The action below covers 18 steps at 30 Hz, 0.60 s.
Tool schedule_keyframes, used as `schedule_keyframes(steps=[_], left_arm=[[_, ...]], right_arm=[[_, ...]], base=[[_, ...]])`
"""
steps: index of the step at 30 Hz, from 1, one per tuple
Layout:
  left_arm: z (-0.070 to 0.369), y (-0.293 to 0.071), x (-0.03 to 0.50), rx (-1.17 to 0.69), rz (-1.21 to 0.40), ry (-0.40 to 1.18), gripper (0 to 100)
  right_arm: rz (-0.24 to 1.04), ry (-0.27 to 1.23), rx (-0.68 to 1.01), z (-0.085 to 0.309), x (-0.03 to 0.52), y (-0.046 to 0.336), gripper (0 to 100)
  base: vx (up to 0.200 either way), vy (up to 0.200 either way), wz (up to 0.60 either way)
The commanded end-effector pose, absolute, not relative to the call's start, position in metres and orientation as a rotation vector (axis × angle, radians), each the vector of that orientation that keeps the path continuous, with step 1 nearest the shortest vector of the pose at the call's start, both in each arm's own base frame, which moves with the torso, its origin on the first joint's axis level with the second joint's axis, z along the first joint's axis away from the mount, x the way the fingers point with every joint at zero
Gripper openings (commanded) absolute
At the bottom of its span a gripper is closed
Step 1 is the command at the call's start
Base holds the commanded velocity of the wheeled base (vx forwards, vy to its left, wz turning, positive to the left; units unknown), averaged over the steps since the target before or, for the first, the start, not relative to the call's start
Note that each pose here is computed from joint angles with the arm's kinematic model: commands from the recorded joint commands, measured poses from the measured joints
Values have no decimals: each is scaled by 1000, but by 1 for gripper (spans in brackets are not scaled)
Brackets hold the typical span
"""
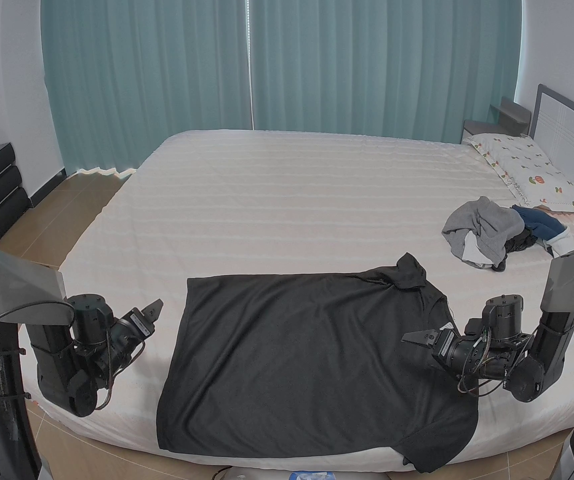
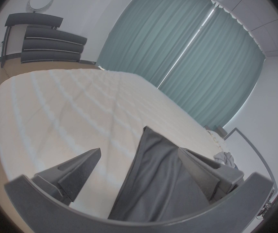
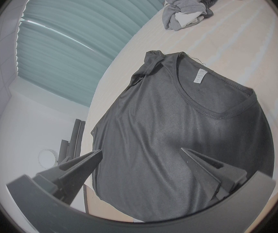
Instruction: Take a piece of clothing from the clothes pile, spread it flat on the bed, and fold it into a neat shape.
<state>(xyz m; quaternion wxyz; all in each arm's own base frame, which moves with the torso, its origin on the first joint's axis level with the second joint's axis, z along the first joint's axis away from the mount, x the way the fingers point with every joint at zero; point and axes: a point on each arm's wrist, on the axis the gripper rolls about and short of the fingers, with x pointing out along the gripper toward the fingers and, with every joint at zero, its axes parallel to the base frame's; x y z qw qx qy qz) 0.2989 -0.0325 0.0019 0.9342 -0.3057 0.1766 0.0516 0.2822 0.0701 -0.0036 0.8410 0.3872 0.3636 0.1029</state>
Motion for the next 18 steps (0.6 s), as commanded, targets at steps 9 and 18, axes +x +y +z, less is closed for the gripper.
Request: schedule_keyframes(steps=[9, 18], left_arm=[[-3, -49, 437, -638, 48, 344, 100], [-28, -67, 487, -756, -22, 395, 100]], right_arm=[[206, 728, 910, -25, 289, 70, 100], [207, 729, 912, -26, 290, 70, 100]], base=[[0, 0, 0], [0, 0, 0]])
